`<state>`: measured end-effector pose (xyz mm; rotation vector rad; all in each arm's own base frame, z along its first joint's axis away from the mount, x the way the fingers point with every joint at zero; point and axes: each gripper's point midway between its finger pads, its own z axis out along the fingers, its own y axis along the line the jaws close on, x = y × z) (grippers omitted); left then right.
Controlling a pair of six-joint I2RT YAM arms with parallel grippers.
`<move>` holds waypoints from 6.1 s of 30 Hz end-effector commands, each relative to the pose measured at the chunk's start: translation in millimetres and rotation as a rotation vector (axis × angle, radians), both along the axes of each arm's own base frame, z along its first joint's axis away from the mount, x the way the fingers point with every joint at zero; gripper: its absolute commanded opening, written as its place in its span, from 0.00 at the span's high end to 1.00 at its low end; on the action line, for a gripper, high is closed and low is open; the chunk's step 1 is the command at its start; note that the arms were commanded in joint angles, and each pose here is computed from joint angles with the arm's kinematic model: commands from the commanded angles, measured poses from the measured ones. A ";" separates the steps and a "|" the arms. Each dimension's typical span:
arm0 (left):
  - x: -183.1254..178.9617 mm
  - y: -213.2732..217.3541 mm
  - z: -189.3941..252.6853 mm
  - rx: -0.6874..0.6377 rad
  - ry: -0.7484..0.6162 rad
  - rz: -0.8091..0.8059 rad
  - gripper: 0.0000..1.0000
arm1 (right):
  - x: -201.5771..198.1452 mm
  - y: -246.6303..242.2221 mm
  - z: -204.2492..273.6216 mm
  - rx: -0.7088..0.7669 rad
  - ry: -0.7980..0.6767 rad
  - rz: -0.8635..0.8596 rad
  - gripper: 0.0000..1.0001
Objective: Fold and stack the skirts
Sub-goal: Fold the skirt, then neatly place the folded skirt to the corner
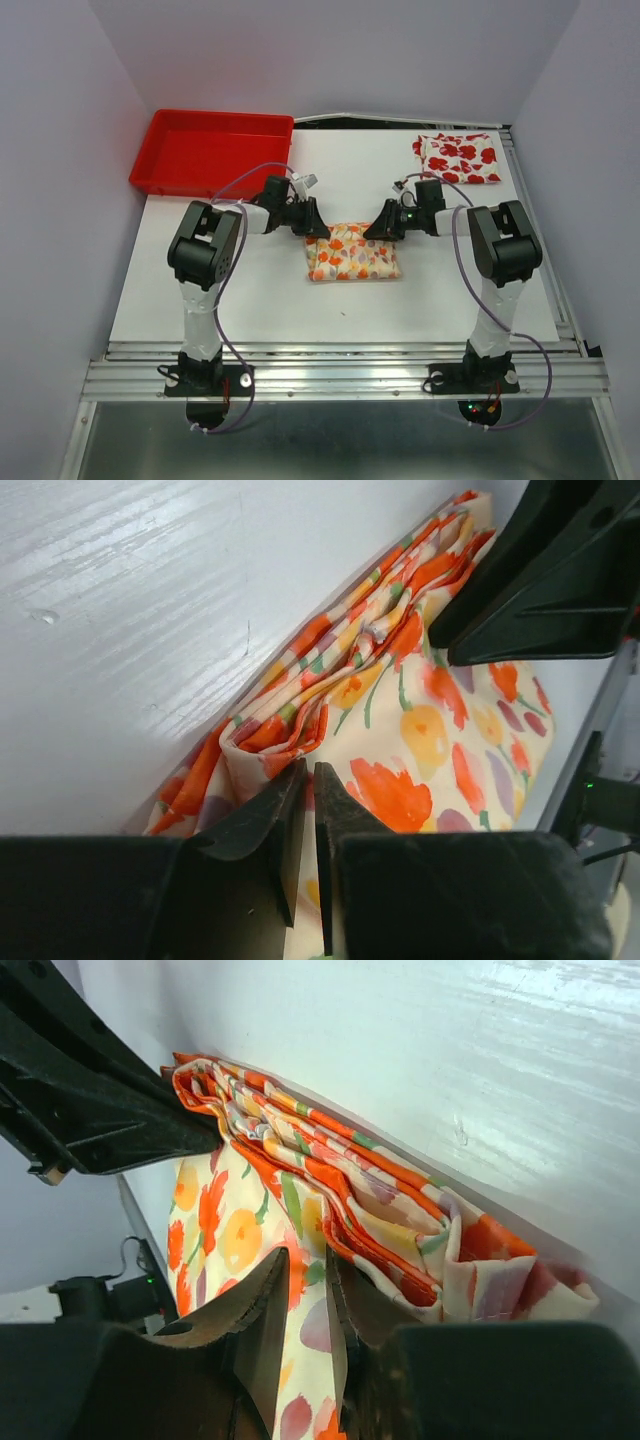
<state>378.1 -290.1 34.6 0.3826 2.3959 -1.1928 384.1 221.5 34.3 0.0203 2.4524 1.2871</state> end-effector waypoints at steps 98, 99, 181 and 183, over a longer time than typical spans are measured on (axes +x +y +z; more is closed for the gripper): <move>-103.0 -120.5 63.4 0.423 -1.068 -0.764 1.00 | -71.5 -75.3 33.3 0.171 0.034 -0.292 0.00; -98.7 -118.6 63.2 0.422 -1.057 -0.753 1.00 | -73.1 -71.5 27.3 0.171 0.053 -0.283 0.00; -117.3 -29.7 106.2 0.308 -0.732 -0.523 0.31 | 239.3 -202.7 159.6 -0.565 -0.865 -0.270 0.99; -117.6 -29.6 104.9 0.307 -0.728 -0.527 0.31 | 244.3 -205.5 166.7 -0.561 -0.890 -0.254 0.99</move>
